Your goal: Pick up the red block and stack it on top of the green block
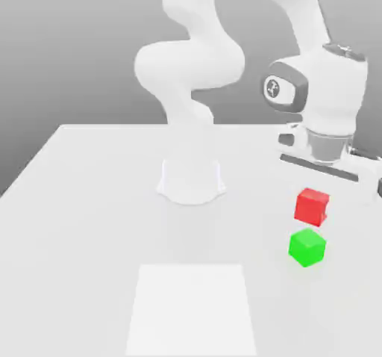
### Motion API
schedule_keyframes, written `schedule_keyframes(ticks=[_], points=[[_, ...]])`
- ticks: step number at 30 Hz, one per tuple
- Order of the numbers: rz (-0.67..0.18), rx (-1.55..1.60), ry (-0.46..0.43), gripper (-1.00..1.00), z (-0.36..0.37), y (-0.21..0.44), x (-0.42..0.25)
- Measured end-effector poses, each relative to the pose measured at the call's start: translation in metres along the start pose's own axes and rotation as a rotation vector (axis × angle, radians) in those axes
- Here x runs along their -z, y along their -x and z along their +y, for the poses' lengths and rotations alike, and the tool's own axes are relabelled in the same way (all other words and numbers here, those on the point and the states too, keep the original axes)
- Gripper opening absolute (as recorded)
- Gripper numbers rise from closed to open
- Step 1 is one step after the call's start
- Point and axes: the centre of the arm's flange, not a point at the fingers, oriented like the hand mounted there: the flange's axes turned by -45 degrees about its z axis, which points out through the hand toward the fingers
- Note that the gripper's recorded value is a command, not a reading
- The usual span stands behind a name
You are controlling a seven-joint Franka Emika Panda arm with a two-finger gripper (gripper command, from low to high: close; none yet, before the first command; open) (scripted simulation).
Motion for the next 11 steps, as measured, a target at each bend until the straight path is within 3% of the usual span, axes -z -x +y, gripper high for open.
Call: schedule_keyframes(ticks=[11], points=[[-0.021,0.007,-0.011,-1.0,-0.001,0.006,-0.039]])
